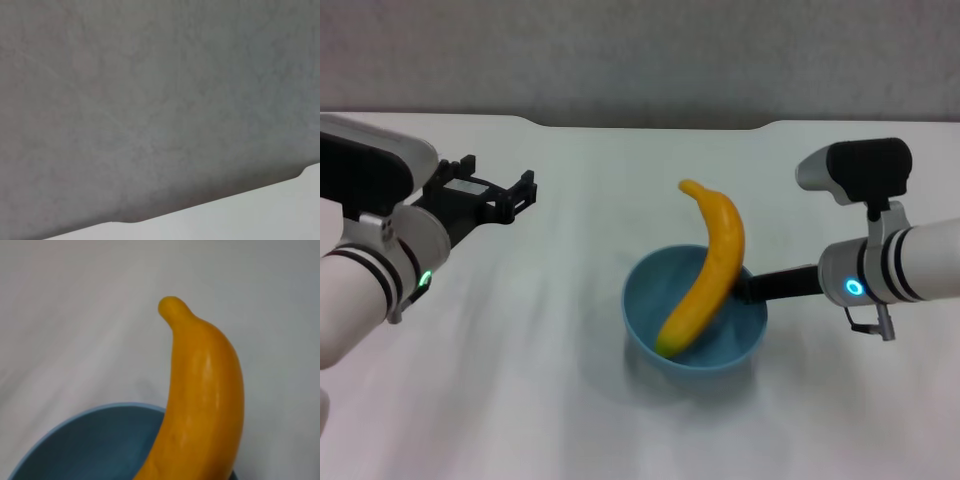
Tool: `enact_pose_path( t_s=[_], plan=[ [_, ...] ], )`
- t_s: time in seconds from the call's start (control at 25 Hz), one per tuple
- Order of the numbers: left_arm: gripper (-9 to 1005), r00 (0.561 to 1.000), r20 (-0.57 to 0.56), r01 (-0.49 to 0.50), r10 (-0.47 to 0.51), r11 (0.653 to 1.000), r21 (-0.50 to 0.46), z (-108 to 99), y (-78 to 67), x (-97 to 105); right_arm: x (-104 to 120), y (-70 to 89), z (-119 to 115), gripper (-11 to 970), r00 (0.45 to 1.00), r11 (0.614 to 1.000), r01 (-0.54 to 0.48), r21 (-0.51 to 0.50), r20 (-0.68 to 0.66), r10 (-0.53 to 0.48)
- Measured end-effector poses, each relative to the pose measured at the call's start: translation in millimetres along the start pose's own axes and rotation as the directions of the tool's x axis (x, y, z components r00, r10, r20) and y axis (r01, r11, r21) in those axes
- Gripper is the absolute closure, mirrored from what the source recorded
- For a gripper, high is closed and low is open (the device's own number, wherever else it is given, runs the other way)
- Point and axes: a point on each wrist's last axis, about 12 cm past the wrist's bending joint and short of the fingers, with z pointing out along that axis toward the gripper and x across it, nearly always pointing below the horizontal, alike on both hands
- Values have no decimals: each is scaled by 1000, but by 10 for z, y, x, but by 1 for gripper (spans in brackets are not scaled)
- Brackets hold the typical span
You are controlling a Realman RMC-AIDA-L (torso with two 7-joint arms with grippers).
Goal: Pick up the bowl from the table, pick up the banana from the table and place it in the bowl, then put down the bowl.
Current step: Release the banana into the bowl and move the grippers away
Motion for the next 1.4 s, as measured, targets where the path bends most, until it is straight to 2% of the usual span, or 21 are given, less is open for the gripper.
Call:
enact_pose_path(
  t_s=[1.12,1.4],
  plan=[
    [210,1000,3,17,-17,1000,10,-51,-19,77,50,-63,-26,905,1000,1000,-17,10,14,17],
    [211,999,-7,35,-35,999,0,-90,5,129,88,-103,-140,605,997,1000,-5,-2,77,5]
  ],
)
